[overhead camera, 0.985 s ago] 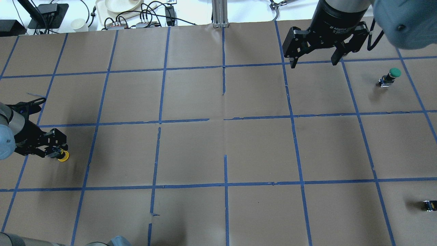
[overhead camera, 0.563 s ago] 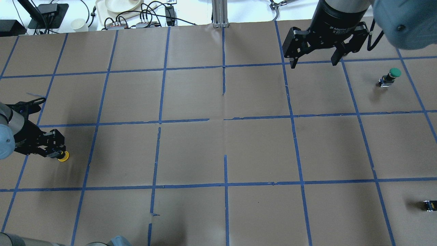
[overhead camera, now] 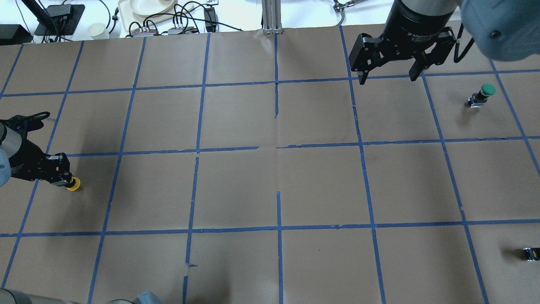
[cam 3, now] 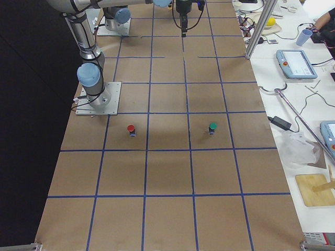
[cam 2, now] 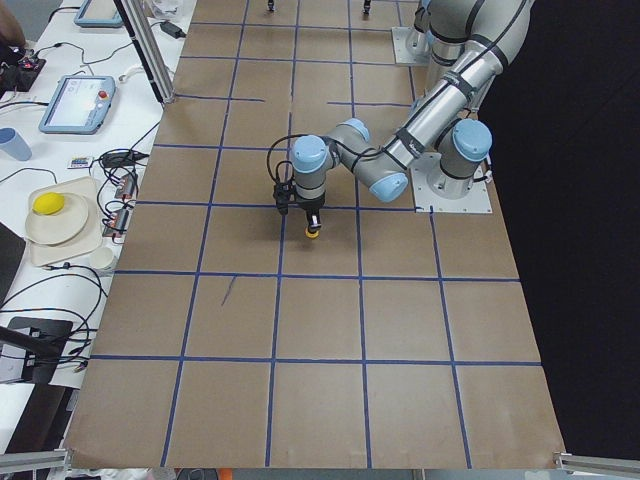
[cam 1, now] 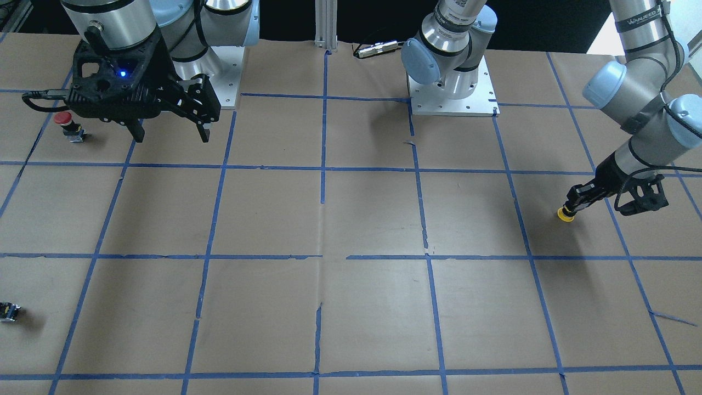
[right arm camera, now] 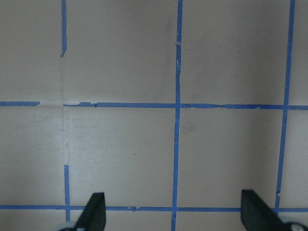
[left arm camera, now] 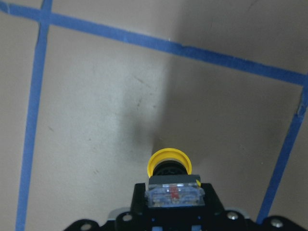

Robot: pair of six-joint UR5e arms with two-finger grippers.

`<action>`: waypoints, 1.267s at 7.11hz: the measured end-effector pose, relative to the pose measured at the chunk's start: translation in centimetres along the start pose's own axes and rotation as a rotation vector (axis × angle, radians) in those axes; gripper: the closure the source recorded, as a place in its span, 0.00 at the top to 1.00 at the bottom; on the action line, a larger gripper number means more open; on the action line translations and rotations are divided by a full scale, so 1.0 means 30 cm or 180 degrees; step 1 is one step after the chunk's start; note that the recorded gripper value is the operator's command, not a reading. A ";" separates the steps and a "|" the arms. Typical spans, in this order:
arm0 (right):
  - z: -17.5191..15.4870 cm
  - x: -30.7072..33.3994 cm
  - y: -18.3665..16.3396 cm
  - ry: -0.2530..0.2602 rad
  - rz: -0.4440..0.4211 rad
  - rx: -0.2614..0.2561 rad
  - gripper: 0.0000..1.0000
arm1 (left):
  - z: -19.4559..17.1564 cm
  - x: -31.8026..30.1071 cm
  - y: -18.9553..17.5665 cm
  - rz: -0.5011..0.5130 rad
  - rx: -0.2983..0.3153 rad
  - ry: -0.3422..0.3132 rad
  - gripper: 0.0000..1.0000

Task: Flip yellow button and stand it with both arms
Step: 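Lift the button with the left gripper while the right gripper swings over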

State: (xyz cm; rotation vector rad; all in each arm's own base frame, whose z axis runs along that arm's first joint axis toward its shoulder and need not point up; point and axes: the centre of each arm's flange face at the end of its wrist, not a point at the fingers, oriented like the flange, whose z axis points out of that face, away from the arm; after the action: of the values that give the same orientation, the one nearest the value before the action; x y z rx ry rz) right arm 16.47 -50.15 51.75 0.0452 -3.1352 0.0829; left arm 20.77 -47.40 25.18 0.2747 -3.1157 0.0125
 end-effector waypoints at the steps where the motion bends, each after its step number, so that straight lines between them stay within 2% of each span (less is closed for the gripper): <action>1: 0.002 0.000 -0.001 0.0000 0.0000 -0.0005 1.00 | -0.031 0.045 -0.017 0.0166 0.0104 0.0138 0.12; 3: 0.004 0.008 -0.005 0.0001 0.0008 -0.0007 1.00 | -0.112 0.218 -0.011 0.0420 0.0175 0.0639 0.14; 5: 0.003 0.014 -0.008 0.0002 0.0017 -0.0002 1.00 | -0.259 0.510 0.054 0.0749 0.0247 0.1216 0.14; 9: 0.001 0.035 -0.016 -0.0020 0.0062 0.0000 1.00 | -0.422 0.928 0.185 0.0816 0.0260 0.2971 0.14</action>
State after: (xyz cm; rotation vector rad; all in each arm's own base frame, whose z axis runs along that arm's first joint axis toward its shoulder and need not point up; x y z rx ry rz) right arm 15.44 -50.65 51.74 0.0148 -3.1424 0.0832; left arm -7.44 -46.70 38.21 -0.1154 -2.1979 0.2049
